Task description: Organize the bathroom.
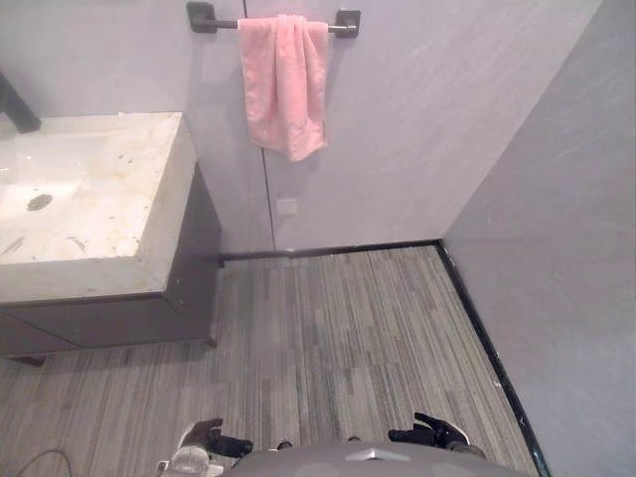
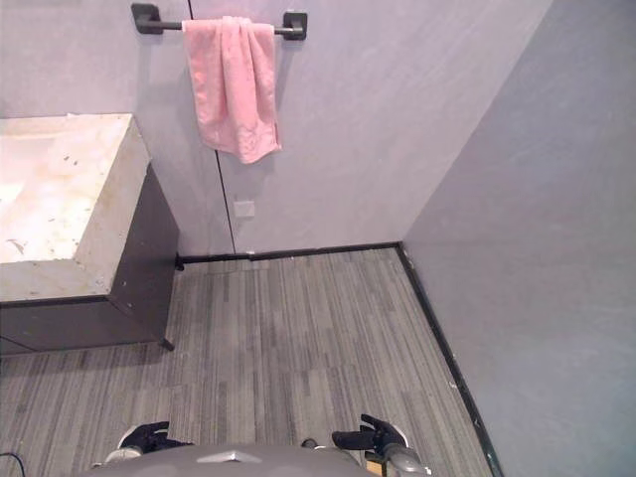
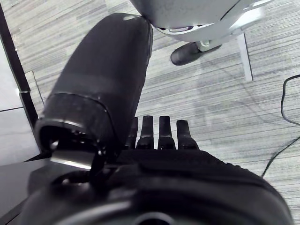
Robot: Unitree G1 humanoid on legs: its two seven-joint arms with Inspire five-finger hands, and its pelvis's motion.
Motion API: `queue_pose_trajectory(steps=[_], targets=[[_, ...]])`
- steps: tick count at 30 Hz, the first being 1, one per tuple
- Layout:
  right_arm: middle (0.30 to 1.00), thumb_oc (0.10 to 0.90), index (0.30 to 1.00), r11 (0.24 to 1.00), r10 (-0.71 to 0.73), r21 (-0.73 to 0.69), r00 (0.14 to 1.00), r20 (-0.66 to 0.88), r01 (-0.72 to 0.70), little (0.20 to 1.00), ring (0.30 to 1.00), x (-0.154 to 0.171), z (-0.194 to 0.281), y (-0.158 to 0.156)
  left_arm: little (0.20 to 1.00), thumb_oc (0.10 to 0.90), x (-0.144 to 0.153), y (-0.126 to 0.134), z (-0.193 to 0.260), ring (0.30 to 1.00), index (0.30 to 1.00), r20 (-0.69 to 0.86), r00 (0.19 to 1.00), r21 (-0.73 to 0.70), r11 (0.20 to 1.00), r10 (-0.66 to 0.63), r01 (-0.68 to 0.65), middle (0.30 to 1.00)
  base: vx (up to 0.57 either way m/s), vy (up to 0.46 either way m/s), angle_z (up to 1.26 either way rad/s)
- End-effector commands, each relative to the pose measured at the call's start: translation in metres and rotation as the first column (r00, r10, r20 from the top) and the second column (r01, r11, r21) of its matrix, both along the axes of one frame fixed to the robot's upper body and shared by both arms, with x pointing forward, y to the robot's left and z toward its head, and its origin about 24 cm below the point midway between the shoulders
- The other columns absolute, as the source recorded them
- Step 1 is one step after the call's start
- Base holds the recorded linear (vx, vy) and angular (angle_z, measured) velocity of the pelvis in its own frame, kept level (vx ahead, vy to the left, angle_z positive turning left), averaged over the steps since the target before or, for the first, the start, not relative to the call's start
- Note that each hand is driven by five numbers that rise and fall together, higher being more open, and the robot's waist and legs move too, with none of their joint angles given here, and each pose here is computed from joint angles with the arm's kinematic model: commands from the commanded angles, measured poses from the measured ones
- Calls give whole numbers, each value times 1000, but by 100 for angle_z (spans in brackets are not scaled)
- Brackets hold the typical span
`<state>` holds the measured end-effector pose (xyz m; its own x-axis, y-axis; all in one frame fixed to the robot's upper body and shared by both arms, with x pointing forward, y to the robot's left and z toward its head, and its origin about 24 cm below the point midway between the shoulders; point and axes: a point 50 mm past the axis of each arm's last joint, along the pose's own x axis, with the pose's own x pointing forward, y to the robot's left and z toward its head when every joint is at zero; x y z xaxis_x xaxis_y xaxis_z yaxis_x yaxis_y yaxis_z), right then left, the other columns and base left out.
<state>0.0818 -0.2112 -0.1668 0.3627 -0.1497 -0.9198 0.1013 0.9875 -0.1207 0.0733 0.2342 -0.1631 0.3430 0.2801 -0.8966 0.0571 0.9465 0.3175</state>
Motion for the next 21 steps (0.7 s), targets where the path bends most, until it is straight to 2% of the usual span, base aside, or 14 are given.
queue_pose_trajectory(steps=[1,7,13,16,18,21], targets=[[900,800,900,999,0,-42,999,36,2,900,900,11,4,-11,900,800,4,-6,-2,900,900,-13,1000,-18,1000,-25,25,900,0,0,0],[900,800,900,999,-3,-44,999,36,5,900,900,10,4,-12,900,800,1,-9,-3,900,900,-35,999,-70,998,-6,3,900,0,0,0],[900,800,900,998,10,-55,998,61,-7,900,900,13,5,-12,900,800,1,-2,-2,900,900,-31,999,23,1000,21,-21,900,7,4,0],[900,800,900,993,87,-87,989,123,-77,900,900,26,11,-13,900,800,17,1,3,900,900,59,998,34,999,-7,5,900,34,32,0],[900,800,900,986,143,-125,960,242,-115,900,900,56,25,-18,900,800,48,12,17,900,900,201,979,39,998,40,-49,900,11,50,0],[900,800,900,983,156,-152,912,378,-105,900,900,88,46,-22,900,800,82,19,36,900,900,322,947,43,999,16,-32,900,-8,39,1]])
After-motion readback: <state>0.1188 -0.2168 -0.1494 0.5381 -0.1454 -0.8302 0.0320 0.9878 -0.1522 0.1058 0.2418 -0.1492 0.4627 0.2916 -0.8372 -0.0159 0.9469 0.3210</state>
